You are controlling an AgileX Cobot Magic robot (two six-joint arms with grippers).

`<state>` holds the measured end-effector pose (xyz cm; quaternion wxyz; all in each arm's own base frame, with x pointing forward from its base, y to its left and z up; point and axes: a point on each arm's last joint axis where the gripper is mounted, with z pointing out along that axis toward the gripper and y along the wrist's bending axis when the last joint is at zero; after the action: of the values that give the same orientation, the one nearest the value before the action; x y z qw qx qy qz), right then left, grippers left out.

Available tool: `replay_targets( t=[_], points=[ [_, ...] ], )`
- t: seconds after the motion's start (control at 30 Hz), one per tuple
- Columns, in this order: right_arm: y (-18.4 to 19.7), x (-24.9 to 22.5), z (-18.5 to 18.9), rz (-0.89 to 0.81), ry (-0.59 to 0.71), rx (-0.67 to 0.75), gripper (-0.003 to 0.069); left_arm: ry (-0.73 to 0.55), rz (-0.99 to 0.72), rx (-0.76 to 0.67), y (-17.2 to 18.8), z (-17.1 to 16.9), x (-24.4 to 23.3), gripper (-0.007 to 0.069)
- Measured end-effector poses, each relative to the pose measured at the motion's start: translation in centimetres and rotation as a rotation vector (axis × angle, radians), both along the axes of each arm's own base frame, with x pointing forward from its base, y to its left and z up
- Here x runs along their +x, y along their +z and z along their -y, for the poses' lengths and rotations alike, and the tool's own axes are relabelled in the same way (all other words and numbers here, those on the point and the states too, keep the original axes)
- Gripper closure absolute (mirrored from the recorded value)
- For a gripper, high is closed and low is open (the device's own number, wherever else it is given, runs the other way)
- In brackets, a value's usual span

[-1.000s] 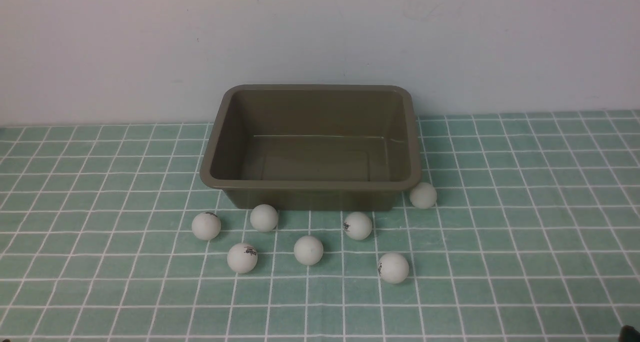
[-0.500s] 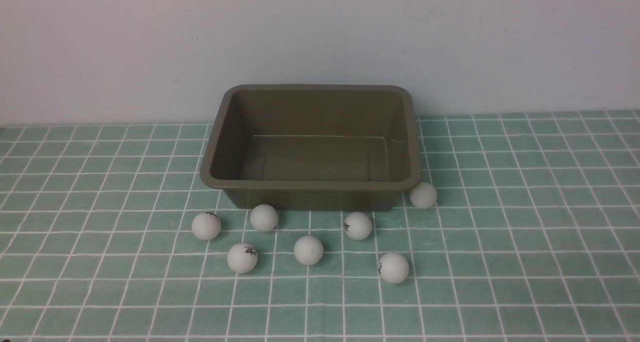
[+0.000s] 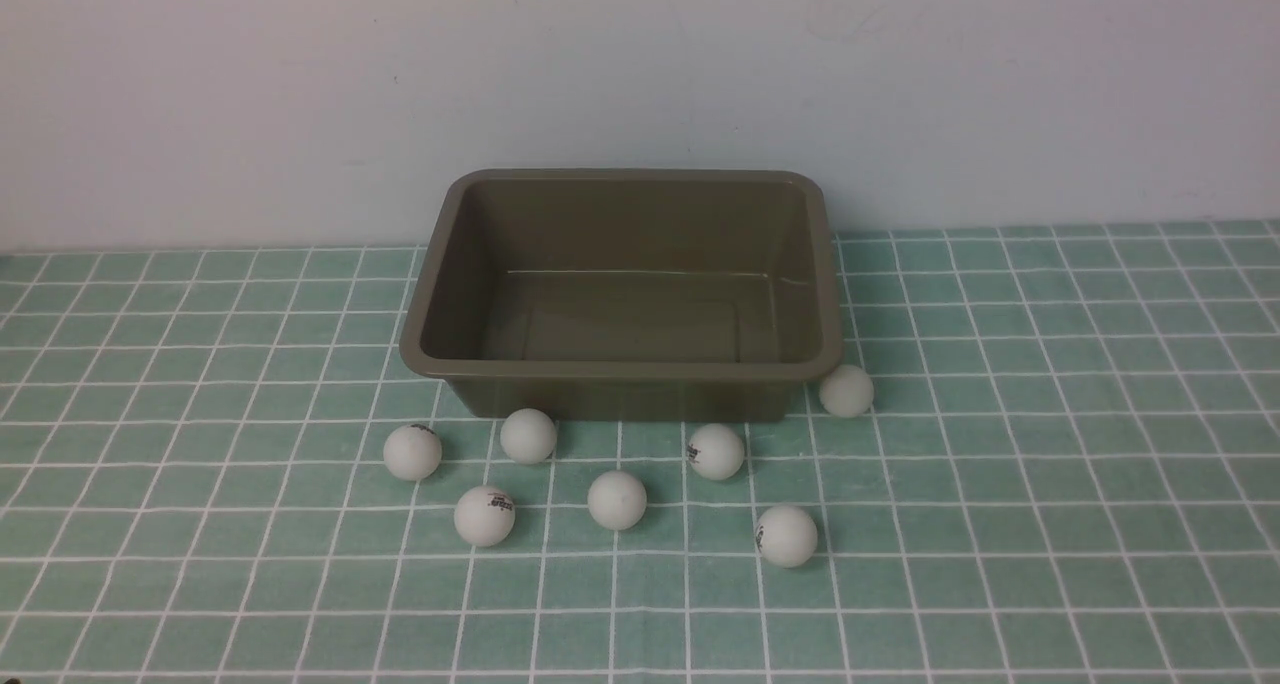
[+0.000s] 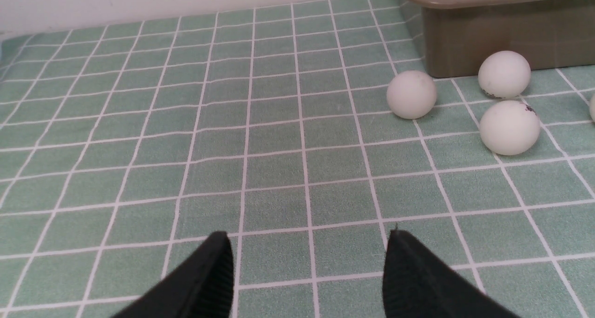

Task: Put the table tennis balls in the box on the green coffee tablecloth.
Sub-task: 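Reach for and grasp a ping pong ball on the table beside the basket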

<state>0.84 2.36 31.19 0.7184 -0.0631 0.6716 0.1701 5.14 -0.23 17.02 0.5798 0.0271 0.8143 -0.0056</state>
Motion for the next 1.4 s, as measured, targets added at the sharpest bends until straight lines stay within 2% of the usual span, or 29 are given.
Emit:
replay_targets(
  t=[0.8,0.97,1.13,1.4],
  points=[
    [-0.2,-0.1,-0.3,-0.030,0.035,0.022,0.0207,-0.001,0.022,-0.020,0.1,0.1,0.1,0.0230],
    [-0.5,-0.1,-0.4,-0.058,0.051,0.011,0.0207,-0.003,0.072,-0.121,0.5,0.3,0.2,0.0230],
    [-0.7,-0.2,-0.5,-0.078,0.063,0.003,0.0207,0.016,0.212,-0.326,1.9,0.5,0.5,0.0230],
    [-0.8,-0.2,-0.6,-0.093,0.070,-0.006,0.0207,0.042,0.253,-0.565,2.5,0.6,0.5,0.0230]
  ],
)
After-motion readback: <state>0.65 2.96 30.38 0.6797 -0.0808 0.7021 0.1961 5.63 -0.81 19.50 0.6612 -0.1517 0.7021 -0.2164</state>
